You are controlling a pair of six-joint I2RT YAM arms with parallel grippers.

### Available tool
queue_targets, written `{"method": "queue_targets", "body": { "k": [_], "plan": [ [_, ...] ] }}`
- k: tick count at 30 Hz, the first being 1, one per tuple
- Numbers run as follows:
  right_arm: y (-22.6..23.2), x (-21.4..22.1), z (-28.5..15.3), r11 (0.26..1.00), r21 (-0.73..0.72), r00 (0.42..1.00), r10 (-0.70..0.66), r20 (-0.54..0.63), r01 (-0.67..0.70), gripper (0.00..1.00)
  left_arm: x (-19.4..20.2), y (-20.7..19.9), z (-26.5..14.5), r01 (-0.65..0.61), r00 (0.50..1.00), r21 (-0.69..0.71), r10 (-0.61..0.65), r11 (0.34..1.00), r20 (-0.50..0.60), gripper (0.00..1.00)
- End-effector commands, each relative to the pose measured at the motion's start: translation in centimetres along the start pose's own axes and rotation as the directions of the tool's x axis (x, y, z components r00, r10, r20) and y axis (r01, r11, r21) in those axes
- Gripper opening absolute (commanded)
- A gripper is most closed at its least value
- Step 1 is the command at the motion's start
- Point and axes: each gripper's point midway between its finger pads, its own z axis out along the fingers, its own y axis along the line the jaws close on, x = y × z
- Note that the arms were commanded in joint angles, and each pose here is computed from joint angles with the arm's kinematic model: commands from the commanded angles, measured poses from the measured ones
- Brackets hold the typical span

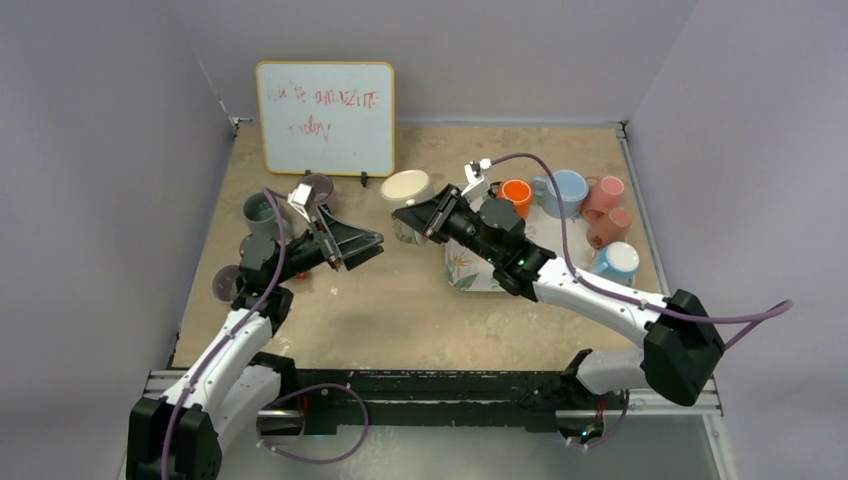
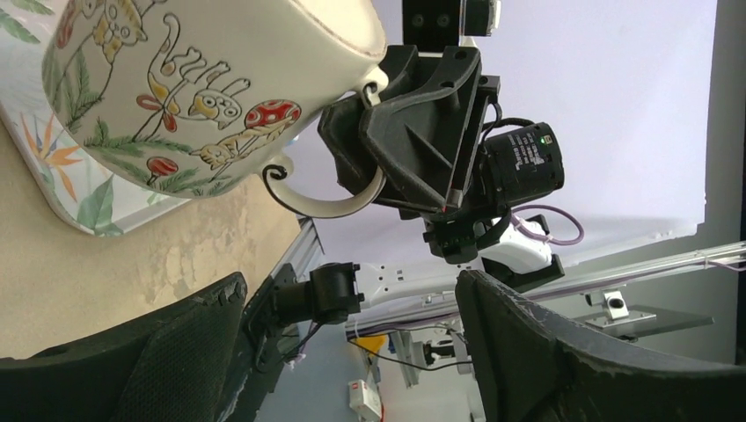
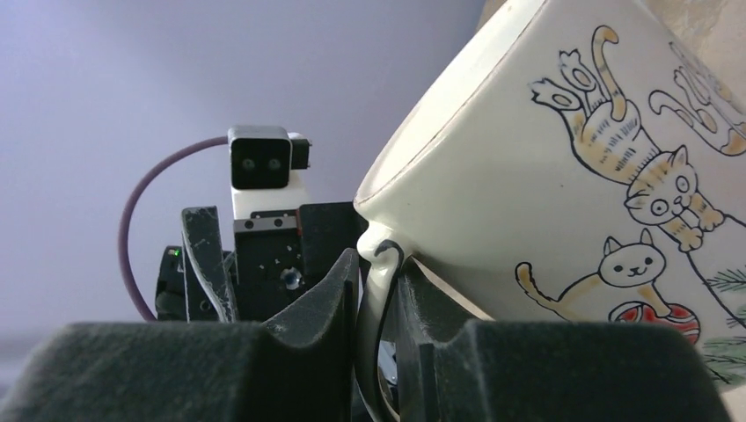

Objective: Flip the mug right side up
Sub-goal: Turn over the cup on the tray.

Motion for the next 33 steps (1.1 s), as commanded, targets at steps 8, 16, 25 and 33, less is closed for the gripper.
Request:
{"method": "queue_targets", "body": {
  "k": [8,16,25,33],
  "plan": [
    [5.4,-2.9,-1.0,0.948,-0.093,0.952,-0.3,0.062,0.305,0.0,-0.2,1.7,0.0,-0.095,0.995,-0.105,0.094,0.99,-0.017,0.83],
    [0.8,-2.2,-0.6,0.703,0.006,0.696,-0.703,-0.148,0.711,0.0,-1.2,3.2,-2.4,-0.208,0.977,-0.412,0.212,0.887,-0.036,0.86],
    [-2.2,-2.4,-1.6,0.284,-0.093,0.252,-0.933,-0.258,0.954,0.0,-2.3,5.6,-2.7,-0.079,0.997,-0.493,0.067,0.866,-0.042,0.87],
    [-4.8,-2.8,-1.9,0.022,-0.09,-0.011,-0.936,-0.353,0.996,0.0,-6.7,6.5,-4.9,0.015,0.997,-0.515,0.024,0.857,0.068,0.89]
  ]
}}
